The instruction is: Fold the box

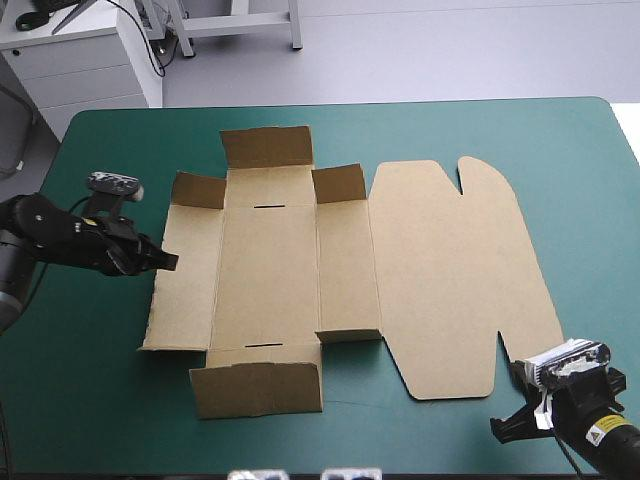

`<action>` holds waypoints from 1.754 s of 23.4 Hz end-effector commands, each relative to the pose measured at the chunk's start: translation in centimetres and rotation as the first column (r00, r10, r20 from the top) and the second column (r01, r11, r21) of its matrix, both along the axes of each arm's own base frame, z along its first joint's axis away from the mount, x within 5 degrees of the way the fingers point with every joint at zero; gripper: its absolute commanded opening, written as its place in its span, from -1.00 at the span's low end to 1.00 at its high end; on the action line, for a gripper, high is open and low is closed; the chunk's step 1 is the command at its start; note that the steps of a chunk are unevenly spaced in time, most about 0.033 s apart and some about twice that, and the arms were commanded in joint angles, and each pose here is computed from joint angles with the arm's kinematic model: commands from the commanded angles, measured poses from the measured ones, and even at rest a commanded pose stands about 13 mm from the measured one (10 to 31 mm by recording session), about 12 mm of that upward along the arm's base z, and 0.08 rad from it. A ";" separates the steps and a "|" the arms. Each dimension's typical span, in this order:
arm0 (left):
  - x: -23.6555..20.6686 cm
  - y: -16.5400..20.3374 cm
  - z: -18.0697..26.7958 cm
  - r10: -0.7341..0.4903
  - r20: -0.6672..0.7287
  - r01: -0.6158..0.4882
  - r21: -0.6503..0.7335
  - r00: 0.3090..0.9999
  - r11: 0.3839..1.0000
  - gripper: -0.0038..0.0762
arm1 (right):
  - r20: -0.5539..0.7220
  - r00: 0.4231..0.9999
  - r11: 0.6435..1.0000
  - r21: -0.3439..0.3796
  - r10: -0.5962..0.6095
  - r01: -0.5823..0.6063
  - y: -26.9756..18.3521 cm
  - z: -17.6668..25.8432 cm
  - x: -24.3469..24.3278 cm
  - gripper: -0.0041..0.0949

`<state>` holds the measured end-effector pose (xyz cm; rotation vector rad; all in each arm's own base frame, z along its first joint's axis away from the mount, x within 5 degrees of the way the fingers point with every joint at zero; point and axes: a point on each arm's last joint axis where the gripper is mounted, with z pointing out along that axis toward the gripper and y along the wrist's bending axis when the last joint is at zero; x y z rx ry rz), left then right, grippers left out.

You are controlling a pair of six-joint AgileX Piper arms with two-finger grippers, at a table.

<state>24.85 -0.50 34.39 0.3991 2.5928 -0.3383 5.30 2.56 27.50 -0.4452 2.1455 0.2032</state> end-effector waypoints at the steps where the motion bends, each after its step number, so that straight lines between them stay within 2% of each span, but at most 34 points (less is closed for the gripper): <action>1: -0.4 2.5 1.7 0.080 0.061 -0.078 -0.047 0.995 0.996 -0.86 | 0.079 0.997 0.999 0.027 -0.020 0.018 0.0 1.3 0.4 -0.95; 2: -0.8 4.3 1.5 0.137 0.032 -0.135 -0.044 0.990 0.990 -0.86 | 0.079 0.997 0.999 0.027 -0.020 0.018 0.0 1.3 0.4 -0.95; 5: -0.7 6.5 1.2 0.247 0.024 -0.244 -0.081 0.969 0.966 -0.86 | 0.079 0.997 0.999 0.027 -0.020 0.018 0.0 1.3 0.4 -0.95; 7: 0.0 7.2 0.7 0.278 0.015 -0.275 -0.112 0.960 0.955 -0.85 | 0.079 0.997 0.999 0.027 -0.020 0.018 0.0 1.3 0.4 -0.95; 9: 0.7 7.4 -0.2 0.266 -0.017 -0.266 -0.122 0.964 0.956 -0.70 | 0.079 0.997 0.999 0.027 -0.020 0.018 0.0 1.3 0.4 -0.95; 11: 1.4 7.6 -1.4 0.249 -0.083 -0.259 -0.139 0.965 0.956 -0.42 | 0.079 0.997 0.999 0.027 -0.020 0.018 0.0 1.3 0.4 -0.95; 12: 1.8 7.8 -2.3 0.230 -0.132 -0.249 -0.149 0.964 0.957 -0.14 | 0.079 0.997 0.999 0.027 -0.020 0.018 0.0 1.3 0.4 -0.95; 14: 2.3 7.8 -3.4 0.211 -0.189 -0.245 -0.178 0.959 0.953 0.24 | 0.079 0.997 0.999 0.027 -0.020 0.018 0.0 1.3 0.4 -0.95; 15: 2.6 7.8 -3.9 0.198 -0.223 -0.242 -0.191 0.954 0.951 0.40 | 0.079 0.997 0.999 0.027 -0.020 0.018 0.0 1.3 0.4 -0.95; 17: 3.1 7.8 -5.0 0.176 -0.273 -0.236 -0.204 0.946 0.950 0.57 | 0.079 0.997 0.999 0.027 -0.020 0.018 0.0 1.3 0.4 -0.95; 25: 5.1 6.9 -8.6 0.105 -0.388 -0.205 -0.226 0.916 0.952 0.59 | 0.079 0.997 0.999 0.027 -0.020 0.018 0.0 1.3 0.4 -0.95; 33: 5.5 3.7 -10.0 0.006 -0.436 -0.122 -0.238 0.900 0.964 0.59 | 0.079 0.997 0.999 0.027 -0.020 0.018 0.0 1.3 0.4 -0.95; 37: 4.7 2.8 -11.3 -0.040 -0.458 -0.123 -0.319 0.888 0.940 0.59 | 0.079 0.997 0.999 0.027 -0.020 0.018 0.0 1.3 0.4 -0.95; 41: 4.1 1.5 -12.3 -0.099 -0.430 -0.125 -0.463 0.898 0.878 0.58 | 0.079 0.997 0.999 0.027 -0.020 0.018 0.0 1.3 0.4 -0.95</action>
